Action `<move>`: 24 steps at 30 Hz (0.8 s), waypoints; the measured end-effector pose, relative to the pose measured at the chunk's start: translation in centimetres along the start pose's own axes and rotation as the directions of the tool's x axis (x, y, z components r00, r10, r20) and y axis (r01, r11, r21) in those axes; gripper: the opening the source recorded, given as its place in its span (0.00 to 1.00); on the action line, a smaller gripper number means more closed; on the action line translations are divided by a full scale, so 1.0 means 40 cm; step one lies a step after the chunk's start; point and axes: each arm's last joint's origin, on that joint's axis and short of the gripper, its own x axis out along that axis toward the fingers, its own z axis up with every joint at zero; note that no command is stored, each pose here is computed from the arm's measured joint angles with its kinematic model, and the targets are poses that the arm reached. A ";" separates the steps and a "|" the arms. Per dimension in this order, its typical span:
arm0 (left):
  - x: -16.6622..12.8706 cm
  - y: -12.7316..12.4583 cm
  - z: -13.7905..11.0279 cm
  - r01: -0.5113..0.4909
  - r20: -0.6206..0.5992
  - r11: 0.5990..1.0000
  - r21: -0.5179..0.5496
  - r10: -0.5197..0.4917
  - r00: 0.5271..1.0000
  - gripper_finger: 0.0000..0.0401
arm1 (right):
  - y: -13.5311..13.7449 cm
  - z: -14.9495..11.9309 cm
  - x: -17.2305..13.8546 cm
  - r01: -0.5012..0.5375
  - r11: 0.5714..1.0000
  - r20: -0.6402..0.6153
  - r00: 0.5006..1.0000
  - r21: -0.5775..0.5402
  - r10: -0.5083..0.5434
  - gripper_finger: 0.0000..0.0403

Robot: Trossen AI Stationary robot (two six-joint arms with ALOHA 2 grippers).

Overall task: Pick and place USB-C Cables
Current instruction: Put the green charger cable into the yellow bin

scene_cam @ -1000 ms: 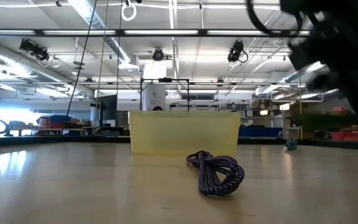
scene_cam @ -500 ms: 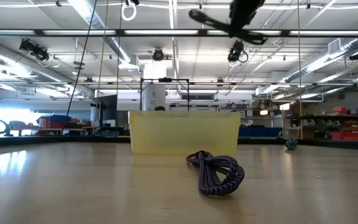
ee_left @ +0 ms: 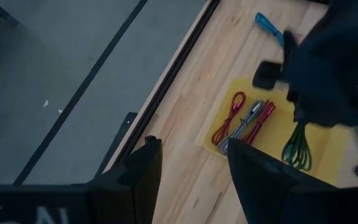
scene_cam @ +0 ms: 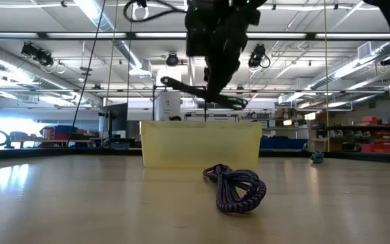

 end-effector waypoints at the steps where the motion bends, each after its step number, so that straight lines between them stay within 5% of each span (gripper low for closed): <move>1: 0.000 0.000 0.000 0.000 0.000 1.000 0.001 0.000 1.000 0.47 | -0.004 0.001 0.021 -0.010 1.000 -0.017 1.000 0.003 0.010 0.06; 15: -0.001 0.000 0.000 0.000 0.001 1.000 0.014 0.000 1.000 0.47 | -0.068 -0.006 0.200 -0.041 0.999 -0.109 0.993 0.024 0.043 0.06; 24: -0.001 0.000 0.000 0.000 0.002 1.000 0.014 0.000 1.000 0.47 | -0.108 -0.018 0.212 0.041 0.999 -0.143 0.989 0.021 -0.038 0.06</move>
